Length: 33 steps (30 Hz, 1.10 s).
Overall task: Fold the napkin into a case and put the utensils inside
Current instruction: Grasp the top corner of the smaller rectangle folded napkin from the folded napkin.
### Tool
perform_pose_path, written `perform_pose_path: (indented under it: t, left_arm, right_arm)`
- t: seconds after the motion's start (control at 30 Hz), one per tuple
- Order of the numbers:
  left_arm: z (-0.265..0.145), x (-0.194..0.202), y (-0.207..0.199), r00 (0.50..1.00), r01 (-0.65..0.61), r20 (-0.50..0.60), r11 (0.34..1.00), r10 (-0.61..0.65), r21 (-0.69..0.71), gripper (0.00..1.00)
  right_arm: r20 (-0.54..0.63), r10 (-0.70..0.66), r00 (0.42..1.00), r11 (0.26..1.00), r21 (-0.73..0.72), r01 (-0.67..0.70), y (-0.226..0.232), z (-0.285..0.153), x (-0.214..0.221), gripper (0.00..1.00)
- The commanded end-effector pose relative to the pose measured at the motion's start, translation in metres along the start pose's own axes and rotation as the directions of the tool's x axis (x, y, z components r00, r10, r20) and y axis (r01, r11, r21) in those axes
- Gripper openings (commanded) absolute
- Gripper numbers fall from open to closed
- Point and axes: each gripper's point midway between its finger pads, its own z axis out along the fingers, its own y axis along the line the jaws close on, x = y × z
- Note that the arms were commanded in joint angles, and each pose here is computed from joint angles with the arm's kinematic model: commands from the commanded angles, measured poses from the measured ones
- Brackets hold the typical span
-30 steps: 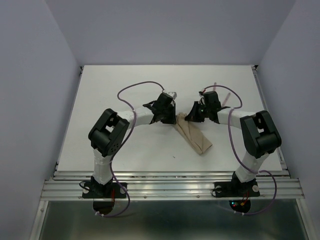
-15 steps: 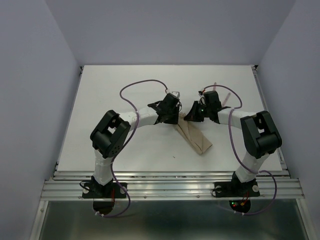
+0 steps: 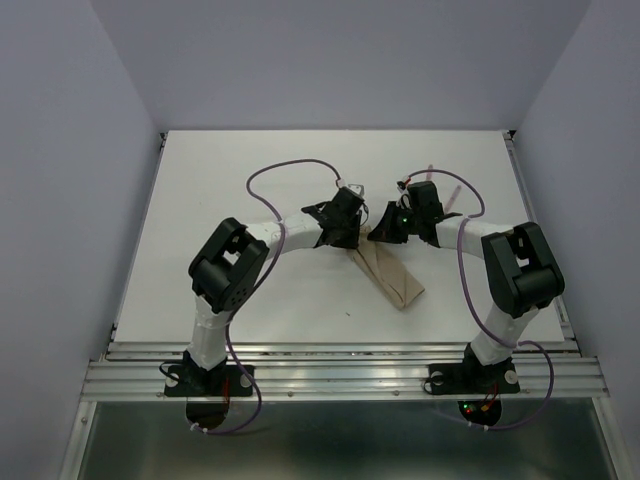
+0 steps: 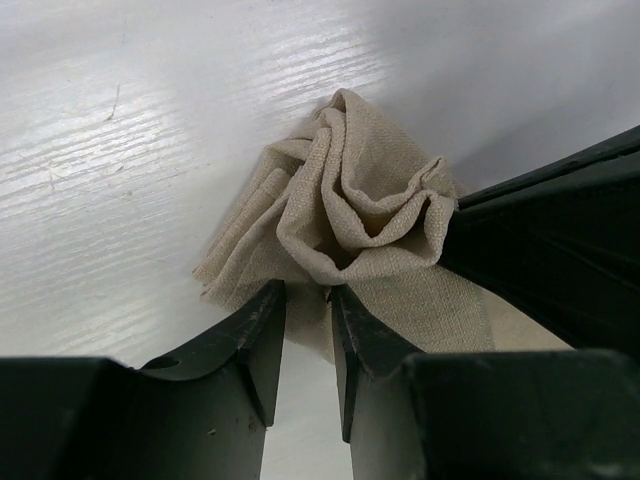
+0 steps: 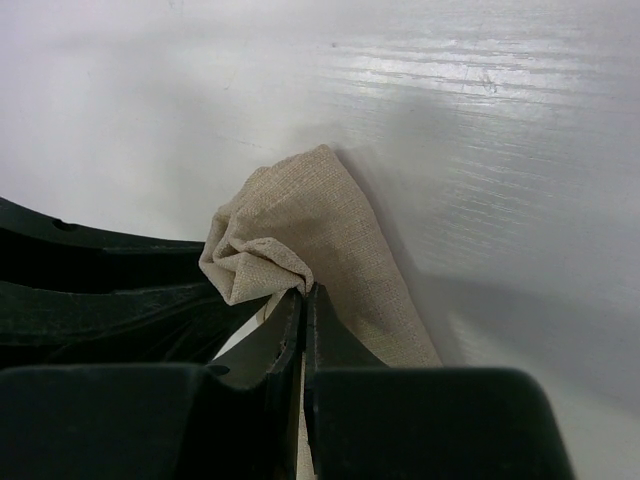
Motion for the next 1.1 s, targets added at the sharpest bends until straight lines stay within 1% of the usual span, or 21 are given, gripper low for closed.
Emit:
perform_pose_path:
  t: [0.0,0.17,0.3,0.43,0.53,0.67,0.73,0.77,0.8,1.07]
  left_arm:
    - [0.002,-0.005,-0.010,0.999,-0.046,0.004,0.999,0.046,0.000,0.36]
    - [0.007,-0.003,-0.010,0.999,-0.051,-0.001,0.999,0.051,-0.008,0.35]
    - [0.008,-0.003,-0.009,0.998,-0.055,-0.004,0.998,0.055,-0.020,0.33]
    - [0.008,-0.005,-0.009,0.998,-0.057,-0.002,0.998,0.056,-0.030,0.25]
    - [0.010,-0.003,-0.006,0.998,-0.063,-0.010,0.997,0.062,-0.039,0.22]
    - [0.010,-0.002,-0.003,0.998,-0.067,-0.011,0.996,0.066,-0.056,0.14]
    - [0.009,-0.002,-0.002,0.998,-0.065,-0.009,0.996,0.065,-0.063,0.08]
    - [0.008,-0.003,-0.001,0.998,-0.064,-0.007,0.996,0.064,-0.065,0.07]
    - [0.006,-0.005,-0.001,0.998,-0.064,-0.002,0.996,0.064,-0.066,0.00]
    - [-0.007,-0.012,-0.005,0.998,-0.060,0.029,0.997,0.061,-0.045,0.00]
  right_arm:
    - [0.051,-0.028,0.998,0.998,-0.054,0.030,0.015,-0.007,-0.015,0.01]
    - [0.050,-0.028,0.998,0.998,-0.058,0.031,0.016,-0.007,-0.015,0.01]
    - [0.049,-0.028,0.998,0.998,-0.059,0.031,0.017,-0.008,-0.015,0.01]
    - [0.050,-0.028,0.998,0.998,-0.062,0.031,0.018,-0.008,-0.015,0.01]
    - [0.050,-0.030,0.998,0.998,-0.062,0.033,0.018,-0.008,-0.015,0.01]
    - [0.053,-0.032,0.998,0.997,-0.062,0.036,0.018,-0.009,-0.016,0.01]
    - [0.052,-0.030,0.998,0.998,-0.062,0.033,0.018,-0.008,-0.016,0.01]
    - [0.052,-0.030,0.998,0.998,-0.062,0.033,0.018,-0.008,-0.016,0.01]
    - [0.052,-0.030,0.998,0.998,-0.060,0.033,0.017,-0.008,-0.015,0.01]
    - [0.065,-0.027,0.998,0.999,-0.045,0.030,0.016,-0.010,-0.017,0.01]
